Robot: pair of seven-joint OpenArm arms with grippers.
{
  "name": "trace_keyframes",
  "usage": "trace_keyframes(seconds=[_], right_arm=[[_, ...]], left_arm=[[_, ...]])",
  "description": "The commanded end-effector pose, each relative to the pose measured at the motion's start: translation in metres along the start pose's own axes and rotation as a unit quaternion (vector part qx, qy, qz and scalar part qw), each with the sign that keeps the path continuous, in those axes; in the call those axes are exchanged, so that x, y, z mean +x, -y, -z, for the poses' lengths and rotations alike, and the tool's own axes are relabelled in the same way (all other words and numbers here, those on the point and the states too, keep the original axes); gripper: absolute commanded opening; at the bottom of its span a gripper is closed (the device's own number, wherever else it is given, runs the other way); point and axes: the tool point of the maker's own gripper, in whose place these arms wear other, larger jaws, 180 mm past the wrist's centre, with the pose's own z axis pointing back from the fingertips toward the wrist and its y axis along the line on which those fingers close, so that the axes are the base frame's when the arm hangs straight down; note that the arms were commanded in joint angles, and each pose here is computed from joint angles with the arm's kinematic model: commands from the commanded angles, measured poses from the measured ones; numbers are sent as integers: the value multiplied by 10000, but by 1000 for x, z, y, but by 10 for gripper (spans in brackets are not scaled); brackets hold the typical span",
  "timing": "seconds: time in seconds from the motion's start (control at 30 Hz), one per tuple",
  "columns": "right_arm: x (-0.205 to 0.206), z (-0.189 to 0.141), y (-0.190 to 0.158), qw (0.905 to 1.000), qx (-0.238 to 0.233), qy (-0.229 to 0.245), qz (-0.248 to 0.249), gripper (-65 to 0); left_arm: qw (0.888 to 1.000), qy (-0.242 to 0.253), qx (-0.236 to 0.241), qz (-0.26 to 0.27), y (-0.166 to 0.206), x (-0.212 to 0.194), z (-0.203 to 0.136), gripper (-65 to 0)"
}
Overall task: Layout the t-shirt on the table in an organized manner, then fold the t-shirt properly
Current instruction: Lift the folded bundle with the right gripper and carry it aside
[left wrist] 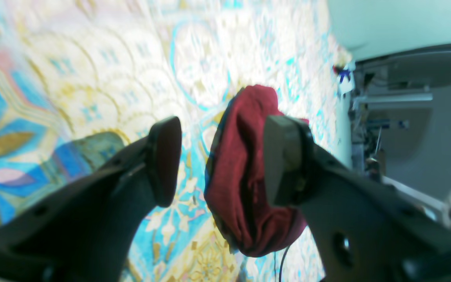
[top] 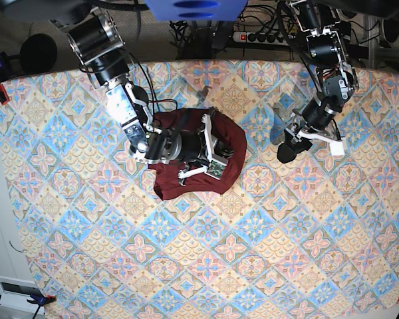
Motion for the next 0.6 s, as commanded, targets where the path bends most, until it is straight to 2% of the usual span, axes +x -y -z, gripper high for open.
trace_keyframes(seconds=[0.0,0.23,0.4,0.57], right_arm=[[18,1,5,9998,17,197,-100,-643],[22,48,2,9985,425,-84,333,-643],[3,55,13,9969,434,-268,605,-644],[-43,37,48,9925,-184,-714,978,-644]], left_arm=[[9998,112,-130,53,7,8,-2,-319],[9998,104,-97,128,5,12,-4,-319],[9998,116,-109,145,6,14,-3,-319],[9997,136,-120,158,7,16,-3,-320]])
